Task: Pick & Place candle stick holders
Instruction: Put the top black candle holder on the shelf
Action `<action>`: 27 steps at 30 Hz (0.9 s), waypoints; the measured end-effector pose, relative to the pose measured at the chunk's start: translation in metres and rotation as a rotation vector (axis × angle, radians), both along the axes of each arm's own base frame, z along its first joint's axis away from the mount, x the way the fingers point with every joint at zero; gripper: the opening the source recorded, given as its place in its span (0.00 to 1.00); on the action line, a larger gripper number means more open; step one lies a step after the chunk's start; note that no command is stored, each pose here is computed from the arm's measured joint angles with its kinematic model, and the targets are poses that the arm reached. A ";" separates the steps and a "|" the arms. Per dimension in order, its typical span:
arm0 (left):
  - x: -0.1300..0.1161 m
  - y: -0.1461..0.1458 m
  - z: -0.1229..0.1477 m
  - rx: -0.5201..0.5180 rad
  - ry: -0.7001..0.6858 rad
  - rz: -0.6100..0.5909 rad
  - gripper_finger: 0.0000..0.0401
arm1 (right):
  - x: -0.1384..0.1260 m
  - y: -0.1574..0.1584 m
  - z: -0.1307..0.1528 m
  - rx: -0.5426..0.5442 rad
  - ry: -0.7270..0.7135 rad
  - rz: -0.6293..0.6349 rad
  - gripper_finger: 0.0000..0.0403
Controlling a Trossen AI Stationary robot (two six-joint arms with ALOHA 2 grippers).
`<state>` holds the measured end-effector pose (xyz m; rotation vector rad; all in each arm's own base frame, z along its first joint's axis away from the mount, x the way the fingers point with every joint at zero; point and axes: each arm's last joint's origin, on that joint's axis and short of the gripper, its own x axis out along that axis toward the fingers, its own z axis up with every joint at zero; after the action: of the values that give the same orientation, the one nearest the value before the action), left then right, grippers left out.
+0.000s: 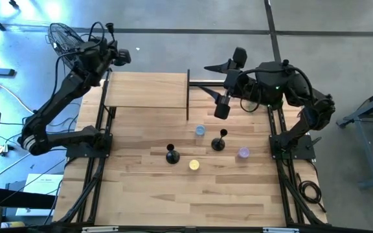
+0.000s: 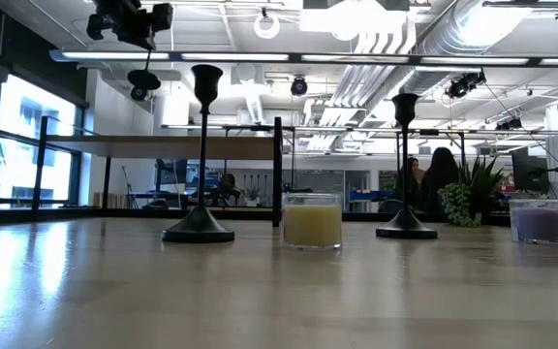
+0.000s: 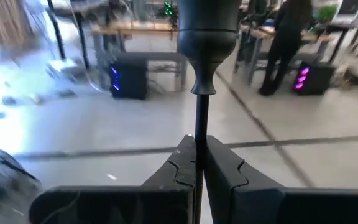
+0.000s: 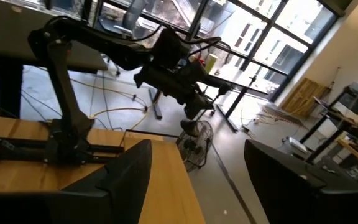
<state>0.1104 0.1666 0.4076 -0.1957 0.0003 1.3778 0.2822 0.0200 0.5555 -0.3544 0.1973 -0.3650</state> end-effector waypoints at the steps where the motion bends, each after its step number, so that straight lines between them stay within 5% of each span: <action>1: 0.001 0.001 -0.004 -0.031 -0.032 -0.022 0.01 | 0.000 0.000 0.000 0.001 0.000 0.006 0.62; 12: 0.009 0.012 -0.074 -0.162 -0.020 0.014 0.01 | 0.000 0.000 0.000 -0.004 0.005 0.013 0.62; 23: 0.009 0.014 -0.082 -0.110 -0.016 0.055 0.01 | 0.000 -0.001 -0.003 -0.006 0.031 0.002 0.62; 27: 0.011 0.011 -0.079 -0.107 -0.010 -0.061 0.01 | -0.001 -0.001 -0.004 -0.009 0.043 -0.010 0.62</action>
<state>0.1212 0.1779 0.3284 -0.2899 0.0717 1.3169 0.2815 0.0189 0.5516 -0.3705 0.2401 -0.3685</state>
